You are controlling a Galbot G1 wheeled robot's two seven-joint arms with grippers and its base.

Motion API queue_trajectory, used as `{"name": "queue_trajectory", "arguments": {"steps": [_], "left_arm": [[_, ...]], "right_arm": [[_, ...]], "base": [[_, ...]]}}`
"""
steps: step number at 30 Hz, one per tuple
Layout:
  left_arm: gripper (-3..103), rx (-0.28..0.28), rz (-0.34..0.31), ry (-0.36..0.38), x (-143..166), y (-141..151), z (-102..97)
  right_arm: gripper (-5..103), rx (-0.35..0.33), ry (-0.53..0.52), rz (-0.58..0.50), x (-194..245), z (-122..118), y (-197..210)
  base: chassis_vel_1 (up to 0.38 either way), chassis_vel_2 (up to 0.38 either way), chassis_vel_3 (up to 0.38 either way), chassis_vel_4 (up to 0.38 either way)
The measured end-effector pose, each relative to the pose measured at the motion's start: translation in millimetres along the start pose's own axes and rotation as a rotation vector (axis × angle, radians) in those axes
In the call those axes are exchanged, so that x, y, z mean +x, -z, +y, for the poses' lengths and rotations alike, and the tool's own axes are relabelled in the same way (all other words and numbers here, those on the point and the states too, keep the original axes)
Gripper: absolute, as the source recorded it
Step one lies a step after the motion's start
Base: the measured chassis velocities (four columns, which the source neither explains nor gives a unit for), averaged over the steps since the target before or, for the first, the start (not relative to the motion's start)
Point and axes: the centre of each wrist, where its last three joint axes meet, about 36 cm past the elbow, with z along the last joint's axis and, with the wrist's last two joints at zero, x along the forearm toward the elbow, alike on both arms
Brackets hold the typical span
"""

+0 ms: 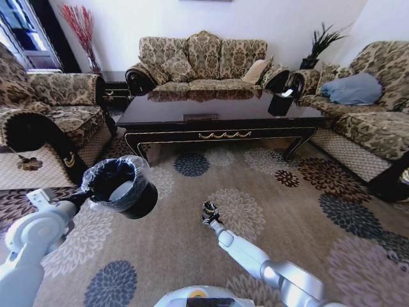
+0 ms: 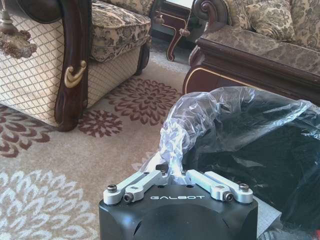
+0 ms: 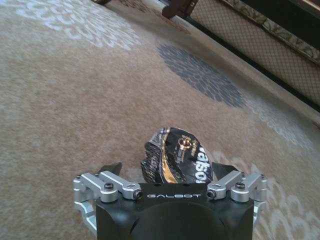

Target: Move to the front of the table and pick up the trash from the floor, then place it into the trash bin.

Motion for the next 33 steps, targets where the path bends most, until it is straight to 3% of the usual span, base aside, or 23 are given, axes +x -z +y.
{"name": "queue_trajectory", "arguments": {"steps": [4, 5, 6, 7, 10, 11, 14, 15, 17, 18, 20, 21, 22, 23, 33], "left_arm": [[4, -0.002, 0.0, 0.001, 0.3, 0.2, -0.4], [4, -0.003, -0.001, 0.001, 0.4, 0.4, -0.5], [4, -0.004, -0.001, 0.0, 0.8, 0.5, -0.8], [4, -0.004, -0.002, -0.001, 1.1, 0.6, -1.1], [4, -0.004, -0.002, -0.001, 1.2, 0.5, -1.2], [4, -0.005, -0.001, -0.002, 1.1, 0.4, -1.4], [4, -0.004, 0.001, -0.004, 0.6, -0.4, -2.4], [4, -0.004, 0.002, -0.005, 0.4, -0.8, -2.8], [4, -0.006, 0.003, -0.005, 0.1, -1.5, -3.3], [4, -0.007, 0.004, -0.005, -0.3, -2.2, -3.6], [4, -0.007, 0.005, -0.005, -0.5, -2.5, -3.7], [4, -0.009, 0.006, -0.004, -0.8, -2.8, -3.9], [4, -0.01, 0.006, -0.004, -0.9, -2.8, -4.0], [4, -0.011, 0.006, -0.004, -0.8, -2.5, -4.0], [4, -0.014, 0.007, -0.003, -0.8, -2.4, -4.0]], "right_arm": [[93, -0.006, -0.017, 0.027, -1.1, -1.8, -3.6], [82, -0.009, -0.02, 0.033, -1.4, -2.1, -4.5], [82, -0.014, -0.024, 0.039, -1.6, -2.7, -5.4], [71, -0.024, -0.029, 0.048, -1.8, -3.2, -6.5], [71, -0.038, -0.034, 0.056, -2.4, -4.2, -7.2], [60, -0.043, -0.035, 0.059, -2.9, -4.6, -7.1], [60, -0.057, -0.029, 0.059, -4.4, -5.0, -6.5], [49, -0.06, -0.027, 0.057, -4.8, -5.1, -6.1], [49, -0.061, -0.026, 0.055, -5.4, -5.2, -5.4], [38, -0.062, -0.025, 0.052, -5.9, -5.6, -4.9], [38, -0.062, -0.024, 0.05, -6.0, -5.7, -4.6], [28, -0.065, -0.019, 0.038, -6.2, -5.9, -4.1], [28, -0.067, -0.016, 0.029, -6.4, -5.8, -2.8], [19, -0.069, -0.013, 0.019, -6.7, -5.7, -0.6], [14, -0.058, -0.009, 0.012, -6.7, -5.2, 0.5]], "base": [[0.0, 0.0, 0.0, 0.0], [0.0, 0.0, 0.0, 0.0], [0.0, 0.0, 0.0, 0.0], [0.0, 0.0, 0.0, 0.0], [0.0, 0.0, 0.0, 0.0], [0.0, 0.0, 0.0, 0.0], [0.0, 0.0, 0.0, 0.0], [0.0, 0.0, 0.0, 0.0], [0.0, 0.0, 0.0, 0.0], [0.0, 0.0, 0.0, 0.0], [0.0, 0.0, 0.0, 0.0], [0.0, 0.0, 0.0, 0.0], [0.0, 0.0, 0.0, 0.0], [0.0, 0.0, 0.0, 0.0], [0.0, 0.0, 0.0, 0.0]]}}
